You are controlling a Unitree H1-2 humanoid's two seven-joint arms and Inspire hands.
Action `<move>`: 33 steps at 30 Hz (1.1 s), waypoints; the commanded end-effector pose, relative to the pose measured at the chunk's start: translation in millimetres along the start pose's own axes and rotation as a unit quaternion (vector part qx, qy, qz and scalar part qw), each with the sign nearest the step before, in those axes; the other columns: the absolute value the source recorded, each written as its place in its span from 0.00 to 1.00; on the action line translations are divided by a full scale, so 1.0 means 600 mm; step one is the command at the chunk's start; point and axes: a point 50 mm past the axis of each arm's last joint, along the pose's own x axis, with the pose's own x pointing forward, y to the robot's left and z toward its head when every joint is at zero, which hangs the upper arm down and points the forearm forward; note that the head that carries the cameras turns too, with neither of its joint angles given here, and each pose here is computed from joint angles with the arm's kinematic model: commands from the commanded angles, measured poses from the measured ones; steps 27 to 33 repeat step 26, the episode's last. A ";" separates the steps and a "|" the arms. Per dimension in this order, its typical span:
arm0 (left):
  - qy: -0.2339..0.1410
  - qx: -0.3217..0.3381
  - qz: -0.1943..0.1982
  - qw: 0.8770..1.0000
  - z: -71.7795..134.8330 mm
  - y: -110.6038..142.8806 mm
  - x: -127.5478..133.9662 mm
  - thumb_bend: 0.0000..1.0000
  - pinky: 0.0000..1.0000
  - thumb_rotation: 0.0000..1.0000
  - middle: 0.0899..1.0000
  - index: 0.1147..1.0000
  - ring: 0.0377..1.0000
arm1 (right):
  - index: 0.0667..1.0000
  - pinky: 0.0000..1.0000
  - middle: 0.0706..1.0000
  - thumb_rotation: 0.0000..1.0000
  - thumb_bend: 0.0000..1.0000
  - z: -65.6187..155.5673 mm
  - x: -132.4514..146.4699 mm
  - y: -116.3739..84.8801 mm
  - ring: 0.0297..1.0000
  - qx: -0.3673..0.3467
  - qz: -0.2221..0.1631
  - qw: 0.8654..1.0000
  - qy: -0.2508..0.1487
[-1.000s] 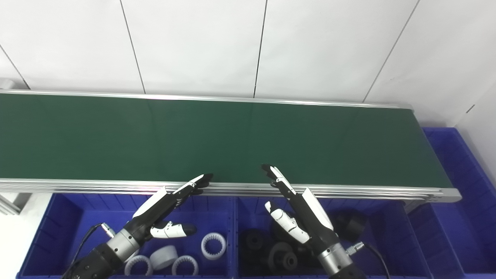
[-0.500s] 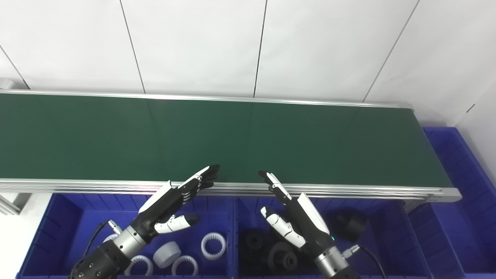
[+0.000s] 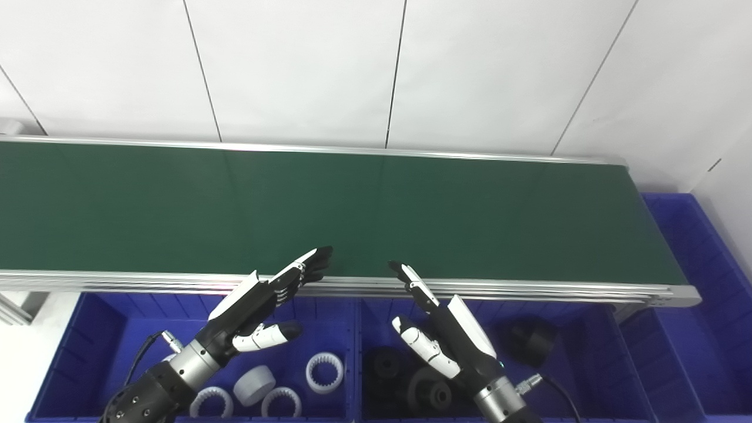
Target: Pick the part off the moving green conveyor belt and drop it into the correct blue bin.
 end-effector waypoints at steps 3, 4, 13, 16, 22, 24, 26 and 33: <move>-0.017 0.008 0.009 1.000 0.015 0.013 0.002 0.50 0.94 0.78 0.99 0.97 0.98 | 0.98 0.94 1.00 1.00 0.45 0.015 0.002 -0.004 0.97 0.001 -0.014 1.000 -0.027; -0.016 0.007 0.009 1.000 0.014 0.013 0.000 0.50 0.94 0.78 0.99 0.97 0.98 | 0.98 0.94 1.00 1.00 0.45 0.014 0.002 -0.004 0.97 0.002 -0.014 1.000 -0.027; -0.013 0.010 0.010 1.000 0.009 0.011 -0.004 0.52 0.94 0.79 0.99 0.97 0.98 | 0.98 0.95 1.00 1.00 0.45 0.014 0.003 -0.006 0.97 0.001 -0.015 1.000 -0.028; -0.013 0.011 0.008 1.000 0.008 0.010 -0.006 0.52 0.94 0.80 0.99 0.97 0.97 | 0.98 0.96 1.00 1.00 0.44 0.016 0.003 -0.007 0.98 0.000 -0.017 0.999 -0.029; -0.014 0.017 0.008 1.000 0.007 0.007 -0.006 0.49 0.93 0.79 0.98 0.96 0.96 | 0.98 0.97 1.00 1.00 0.42 0.020 0.001 -0.010 0.98 0.001 -0.017 0.999 -0.031; -0.011 0.019 0.008 1.000 0.007 0.006 -0.007 0.48 0.92 0.78 0.98 0.96 0.96 | 0.98 0.96 1.00 1.00 0.41 0.022 0.001 -0.011 0.98 0.002 -0.019 0.999 -0.032; -0.009 0.022 0.009 1.000 0.008 0.006 -0.006 0.48 0.92 0.78 0.98 0.96 0.96 | 0.98 0.95 1.00 1.00 0.41 0.023 0.001 -0.011 0.98 0.003 -0.020 0.999 -0.032; -0.009 0.022 0.009 1.000 0.008 0.006 -0.006 0.48 0.92 0.78 0.98 0.96 0.96 | 0.98 0.95 1.00 1.00 0.41 0.023 0.001 -0.011 0.98 0.003 -0.020 0.999 -0.032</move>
